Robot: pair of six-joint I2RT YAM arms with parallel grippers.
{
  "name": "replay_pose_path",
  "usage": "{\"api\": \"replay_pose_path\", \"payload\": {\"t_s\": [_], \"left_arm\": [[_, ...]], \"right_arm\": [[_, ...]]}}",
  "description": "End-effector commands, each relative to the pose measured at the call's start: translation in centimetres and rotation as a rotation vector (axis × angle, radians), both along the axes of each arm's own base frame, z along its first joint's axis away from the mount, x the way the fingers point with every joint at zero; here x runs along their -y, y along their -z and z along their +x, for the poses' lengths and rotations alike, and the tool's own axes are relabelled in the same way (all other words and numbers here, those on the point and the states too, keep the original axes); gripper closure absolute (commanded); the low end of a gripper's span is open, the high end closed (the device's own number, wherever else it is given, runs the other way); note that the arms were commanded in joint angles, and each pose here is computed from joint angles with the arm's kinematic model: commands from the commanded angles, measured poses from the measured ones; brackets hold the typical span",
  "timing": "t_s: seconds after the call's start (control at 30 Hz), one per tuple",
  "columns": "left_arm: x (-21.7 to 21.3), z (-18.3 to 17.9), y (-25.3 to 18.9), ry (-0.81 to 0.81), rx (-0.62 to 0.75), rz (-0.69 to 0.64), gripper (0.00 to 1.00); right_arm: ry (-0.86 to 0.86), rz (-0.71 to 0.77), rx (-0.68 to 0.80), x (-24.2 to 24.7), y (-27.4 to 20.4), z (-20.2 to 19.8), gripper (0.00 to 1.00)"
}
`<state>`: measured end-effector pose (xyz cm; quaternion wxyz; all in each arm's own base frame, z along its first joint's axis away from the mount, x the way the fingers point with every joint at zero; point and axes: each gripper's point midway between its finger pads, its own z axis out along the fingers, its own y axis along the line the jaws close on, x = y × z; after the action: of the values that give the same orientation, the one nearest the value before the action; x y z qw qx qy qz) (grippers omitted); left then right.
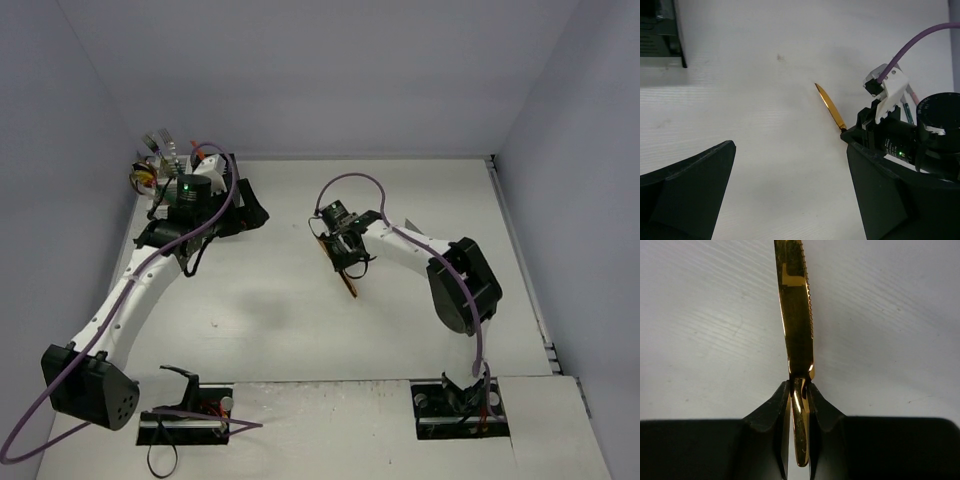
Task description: Sort the eating utensils into containers
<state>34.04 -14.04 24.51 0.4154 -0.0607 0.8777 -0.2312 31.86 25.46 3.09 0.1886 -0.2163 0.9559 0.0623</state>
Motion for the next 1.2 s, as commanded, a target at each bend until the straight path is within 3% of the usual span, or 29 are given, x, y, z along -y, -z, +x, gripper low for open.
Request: {"api": "replay_pose_path", "payload": {"t_s": [0.0, 0.23, 0.6, 0.83, 1.1, 1.13, 1.17], "left_arm": [[3.4, 1.3, -3.1, 0.025, 0.099, -0.171, 0.08], [7.7, 1.7, -4.6, 0.103, 0.168, -0.258, 0.08], [11.9, 2.0, -7.6, 0.186, 0.305, -0.319, 0.18], [12.8, 2.9, -7.4, 0.18, 0.308, -0.305, 0.46], [13.7, 3.1, -6.5, 0.187, 0.287, -0.3, 0.65], [13.8, 3.2, -6.5, 0.188, 0.29, -0.299, 0.7], [13.9, 3.2, -6.7, 0.194, 0.296, -0.3, 0.83]], "right_arm": [[-0.022, 0.234, 0.245, -3.5, -11.6, 2.3, 1.0], [-0.085, 0.447, 0.378, -5.7, -18.1, 1.4, 1.0], [-0.163, 0.581, 0.494, -6.7, -22.5, 0.1, 1.0], [-0.168, 0.625, 0.532, -6.9, -24.1, 0.1, 1.0], [-0.163, 0.652, 0.56, -6.8, -24.9, 0.0, 1.0], [-0.163, 0.652, 0.562, -6.8, -24.9, 0.0, 1.0], [-0.163, 0.654, 0.564, -6.8, -25.0, 0.0, 1.0]]}}
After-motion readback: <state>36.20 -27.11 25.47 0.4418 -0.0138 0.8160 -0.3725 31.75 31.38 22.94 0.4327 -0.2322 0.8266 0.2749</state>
